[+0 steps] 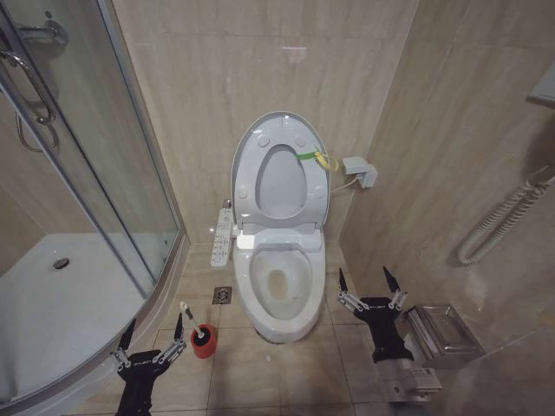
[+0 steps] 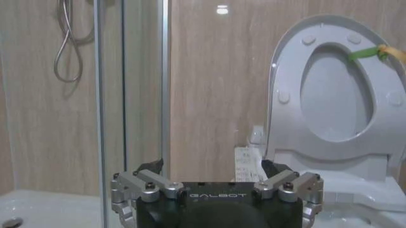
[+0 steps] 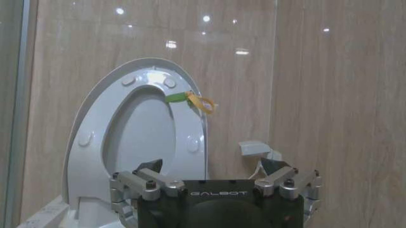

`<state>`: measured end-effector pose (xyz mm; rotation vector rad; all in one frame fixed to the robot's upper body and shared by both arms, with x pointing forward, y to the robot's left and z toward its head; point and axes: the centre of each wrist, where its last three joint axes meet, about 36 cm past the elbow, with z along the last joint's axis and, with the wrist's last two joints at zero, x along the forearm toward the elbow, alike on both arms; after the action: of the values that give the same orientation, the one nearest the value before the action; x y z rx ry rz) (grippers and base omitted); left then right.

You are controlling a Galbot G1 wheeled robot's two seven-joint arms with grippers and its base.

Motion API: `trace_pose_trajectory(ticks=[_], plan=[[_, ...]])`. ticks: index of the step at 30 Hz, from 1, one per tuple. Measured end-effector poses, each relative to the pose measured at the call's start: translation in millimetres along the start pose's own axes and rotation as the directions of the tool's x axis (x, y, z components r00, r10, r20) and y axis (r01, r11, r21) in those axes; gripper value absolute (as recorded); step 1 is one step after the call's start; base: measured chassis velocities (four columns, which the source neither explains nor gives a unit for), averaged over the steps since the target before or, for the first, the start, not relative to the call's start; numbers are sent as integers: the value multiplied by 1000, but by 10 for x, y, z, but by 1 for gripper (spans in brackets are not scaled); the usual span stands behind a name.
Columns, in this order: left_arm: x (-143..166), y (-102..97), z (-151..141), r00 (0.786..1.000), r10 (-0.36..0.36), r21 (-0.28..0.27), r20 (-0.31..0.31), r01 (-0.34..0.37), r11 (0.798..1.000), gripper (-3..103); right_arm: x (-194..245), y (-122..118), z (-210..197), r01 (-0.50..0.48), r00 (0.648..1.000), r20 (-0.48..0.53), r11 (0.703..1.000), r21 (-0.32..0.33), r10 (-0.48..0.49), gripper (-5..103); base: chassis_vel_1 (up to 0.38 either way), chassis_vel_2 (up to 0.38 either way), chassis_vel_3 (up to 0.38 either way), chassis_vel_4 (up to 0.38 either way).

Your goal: Open the toilet lid, clean the toilet bowl with a toilet brush, close the toilet lid, and flush.

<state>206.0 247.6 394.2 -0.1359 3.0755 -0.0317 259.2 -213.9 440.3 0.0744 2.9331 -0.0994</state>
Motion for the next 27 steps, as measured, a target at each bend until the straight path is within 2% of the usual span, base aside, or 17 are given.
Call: trace_pose_trajectory(ticks=[27], plan=[[-106, 69, 100, 999, 27, -37, 27, -26, 999, 100, 0, 0, 0, 0, 1000, 0, 1000, 0, 0, 100, 0, 0, 0, 0]])
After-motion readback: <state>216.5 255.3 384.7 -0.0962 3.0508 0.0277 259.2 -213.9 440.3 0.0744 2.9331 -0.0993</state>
